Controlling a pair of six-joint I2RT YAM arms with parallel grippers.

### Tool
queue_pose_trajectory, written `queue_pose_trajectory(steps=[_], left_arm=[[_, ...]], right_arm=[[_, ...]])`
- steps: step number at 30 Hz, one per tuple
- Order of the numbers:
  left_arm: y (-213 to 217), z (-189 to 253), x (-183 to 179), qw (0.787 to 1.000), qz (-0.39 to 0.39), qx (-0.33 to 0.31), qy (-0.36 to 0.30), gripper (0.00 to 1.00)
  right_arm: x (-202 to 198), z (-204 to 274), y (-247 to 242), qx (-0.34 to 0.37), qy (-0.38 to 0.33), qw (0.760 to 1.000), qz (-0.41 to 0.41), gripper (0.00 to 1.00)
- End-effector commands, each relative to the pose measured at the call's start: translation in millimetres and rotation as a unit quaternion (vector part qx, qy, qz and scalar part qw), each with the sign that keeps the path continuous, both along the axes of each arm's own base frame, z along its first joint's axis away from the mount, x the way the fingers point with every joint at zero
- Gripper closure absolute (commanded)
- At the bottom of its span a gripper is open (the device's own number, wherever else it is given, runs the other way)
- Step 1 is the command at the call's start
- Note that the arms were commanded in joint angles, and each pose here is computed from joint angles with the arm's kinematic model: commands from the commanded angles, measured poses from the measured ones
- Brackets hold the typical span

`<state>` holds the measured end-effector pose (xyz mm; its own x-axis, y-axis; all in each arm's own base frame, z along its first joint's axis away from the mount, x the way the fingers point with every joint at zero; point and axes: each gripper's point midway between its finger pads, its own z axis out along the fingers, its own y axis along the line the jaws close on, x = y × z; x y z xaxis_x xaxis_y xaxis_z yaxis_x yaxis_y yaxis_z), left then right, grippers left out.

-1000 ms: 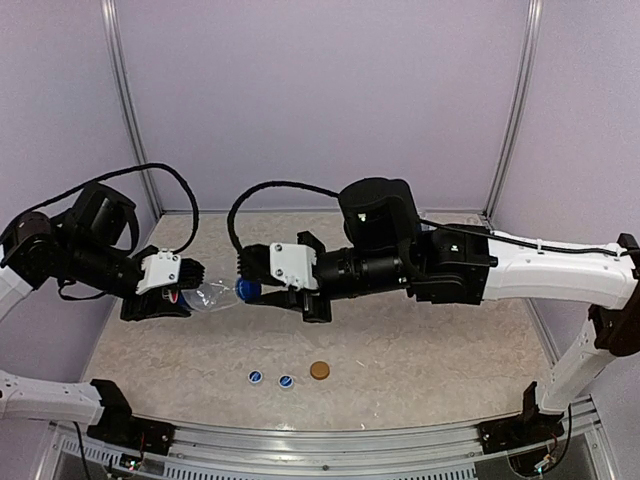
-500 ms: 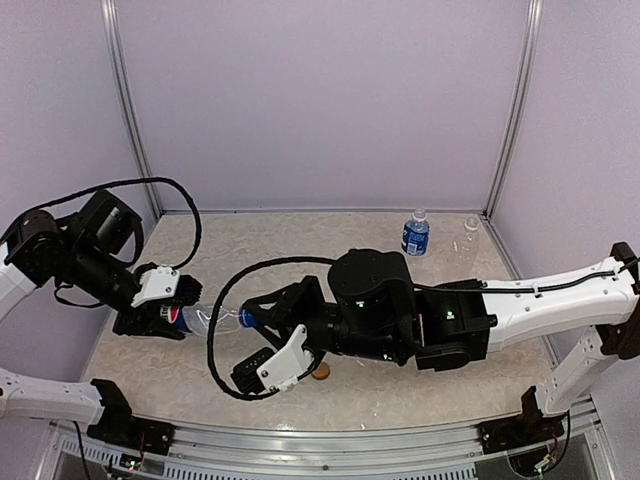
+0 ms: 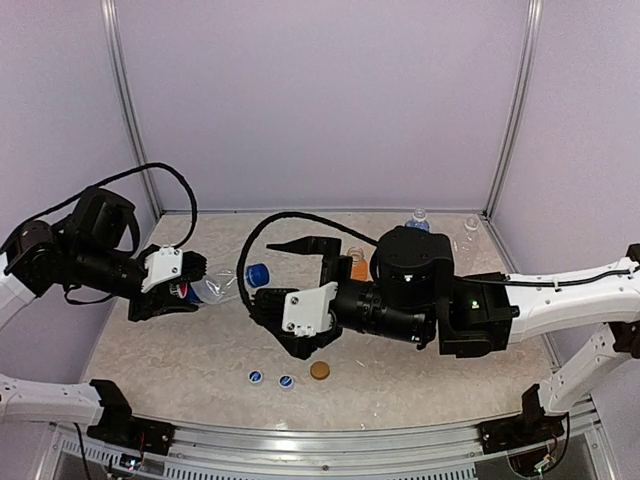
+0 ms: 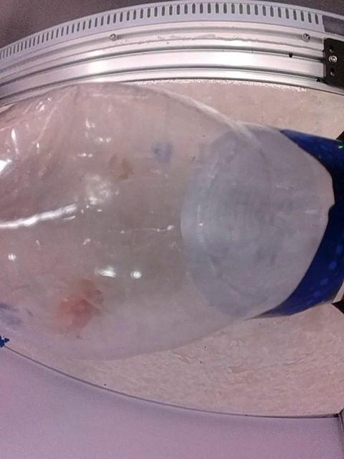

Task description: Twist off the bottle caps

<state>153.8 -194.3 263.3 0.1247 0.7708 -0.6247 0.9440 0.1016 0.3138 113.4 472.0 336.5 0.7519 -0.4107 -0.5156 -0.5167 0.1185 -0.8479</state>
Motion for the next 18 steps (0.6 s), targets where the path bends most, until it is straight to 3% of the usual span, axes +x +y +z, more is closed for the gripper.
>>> queue_pose_trajectory(steps=[1,3,6,11,14,18], left_arm=[[3.4,8.5,44.2,0.993,0.060,0.002,-0.100,0.75],[5.2,13.8,67.4,0.983,0.084,0.008,-0.162,0.75],[10.4,22.1,91.1,0.965,0.113,0.021,-0.234,0.74],[10.5,29.5,101.9,0.951,0.123,0.025,-0.283,0.74],[11.9,27.6,101.3,0.950,0.120,0.032,-0.287,0.74],[11.2,26.8,98.7,0.951,0.116,0.030,-0.284,0.74]], right_arm=[[7.6,41.2,-8.4,0.141,0.257,0.956,0.030,0.01],[27.9,52.4,-11.7,0.187,0.362,0.913,0.022,0.01],[46.2,57.4,-12.2,0.215,0.513,0.830,0.031,0.01],[90.1,40.6,-16.3,0.245,0.620,0.744,-0.030,0.12],[99.4,33.7,-12.8,0.246,0.660,0.709,-0.037,0.18],[106.0,31.2,-5.8,0.241,0.674,0.697,-0.038,0.22]])
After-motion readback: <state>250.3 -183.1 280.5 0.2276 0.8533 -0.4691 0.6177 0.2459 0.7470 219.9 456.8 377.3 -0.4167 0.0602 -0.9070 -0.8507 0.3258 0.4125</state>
